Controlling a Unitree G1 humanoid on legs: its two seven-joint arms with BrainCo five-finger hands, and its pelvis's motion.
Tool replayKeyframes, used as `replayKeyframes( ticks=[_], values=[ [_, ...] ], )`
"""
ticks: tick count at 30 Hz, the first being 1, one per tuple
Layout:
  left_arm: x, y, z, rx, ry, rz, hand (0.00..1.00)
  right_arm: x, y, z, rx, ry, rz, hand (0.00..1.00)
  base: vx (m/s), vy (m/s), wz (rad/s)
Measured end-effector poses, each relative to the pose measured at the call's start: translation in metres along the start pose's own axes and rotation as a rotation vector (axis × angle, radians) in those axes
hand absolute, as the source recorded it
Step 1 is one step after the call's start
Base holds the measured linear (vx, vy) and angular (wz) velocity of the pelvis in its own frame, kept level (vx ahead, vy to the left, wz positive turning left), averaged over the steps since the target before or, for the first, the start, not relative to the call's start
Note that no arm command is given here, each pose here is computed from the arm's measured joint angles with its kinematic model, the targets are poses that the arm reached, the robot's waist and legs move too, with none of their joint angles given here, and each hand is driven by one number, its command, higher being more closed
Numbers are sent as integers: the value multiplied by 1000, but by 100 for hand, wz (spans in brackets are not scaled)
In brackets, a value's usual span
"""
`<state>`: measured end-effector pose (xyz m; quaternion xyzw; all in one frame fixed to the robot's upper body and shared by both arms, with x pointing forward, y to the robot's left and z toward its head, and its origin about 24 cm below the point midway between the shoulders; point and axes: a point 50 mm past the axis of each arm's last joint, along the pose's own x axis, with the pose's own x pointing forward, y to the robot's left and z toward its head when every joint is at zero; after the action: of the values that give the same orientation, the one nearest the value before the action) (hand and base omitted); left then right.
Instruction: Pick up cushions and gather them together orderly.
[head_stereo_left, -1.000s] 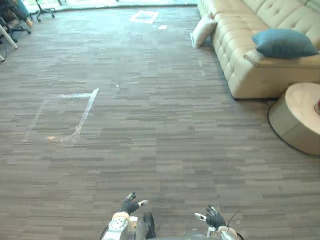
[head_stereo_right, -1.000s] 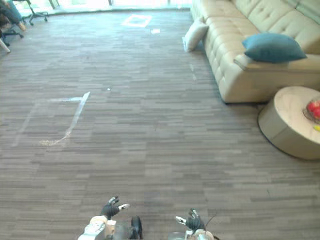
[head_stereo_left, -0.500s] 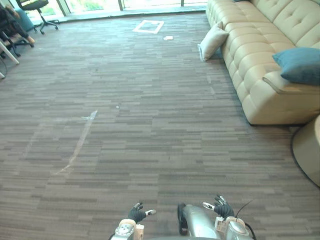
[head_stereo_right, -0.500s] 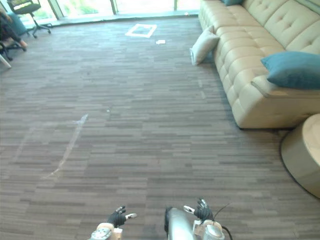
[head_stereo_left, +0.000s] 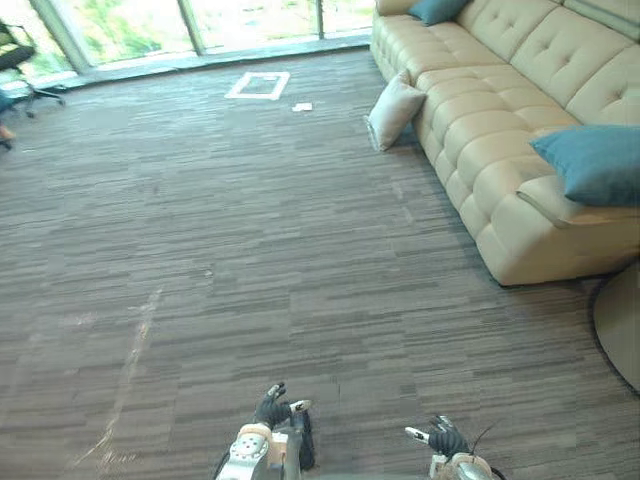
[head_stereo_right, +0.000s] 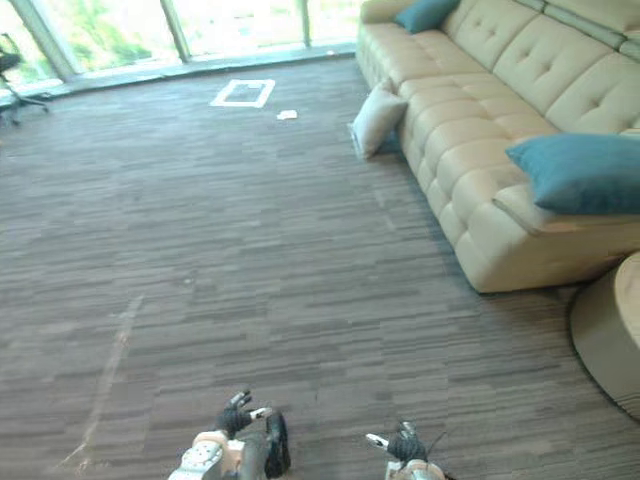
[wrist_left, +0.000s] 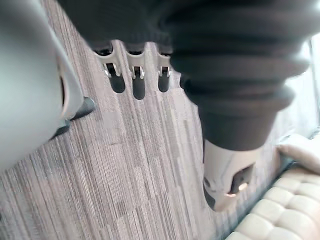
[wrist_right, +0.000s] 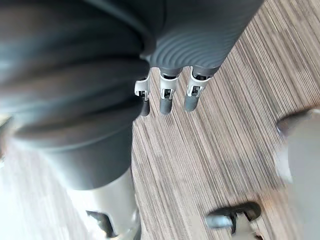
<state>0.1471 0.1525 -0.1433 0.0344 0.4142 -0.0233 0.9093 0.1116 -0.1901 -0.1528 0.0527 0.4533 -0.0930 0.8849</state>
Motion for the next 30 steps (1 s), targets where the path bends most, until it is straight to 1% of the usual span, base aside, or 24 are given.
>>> replayKeyframes(
  ticks=[5,9,11,14,15,17,20,25,30],
  values=[
    [-2,6,-13,59,73,-3,0,1,1,9,-40,-39,13,0,583,127,18],
    [-3,2,-19,55,105,-12,0,5,-3,27,-47,-106,7,0,586,-84,44],
    [-3,3,-19,53,108,-10,0,4,-5,26,-48,-104,0,0,645,-173,64],
    [-5,-3,-25,16,128,-12,0,4,-15,26,-62,-86,-27,0,712,-210,33],
    [-5,-4,-27,-4,136,-7,0,4,-18,27,-42,-92,-39,0,759,-316,25],
    [-6,-9,-27,-105,126,20,0,2,-25,24,-45,-85,-60,0,730,-299,28],
    [-6,-3,-21,-155,87,55,0,0,-25,20,-35,-73,-66,0,540,-144,-16],
    [-5,2,-10,-166,22,68,0,0,-19,14,-19,-54,-61,0,422,-63,-41],
    [-4,-3,-4,-128,-9,42,0,-2,-22,7,-27,-32,-71,0,548,206,-62]
  ],
)
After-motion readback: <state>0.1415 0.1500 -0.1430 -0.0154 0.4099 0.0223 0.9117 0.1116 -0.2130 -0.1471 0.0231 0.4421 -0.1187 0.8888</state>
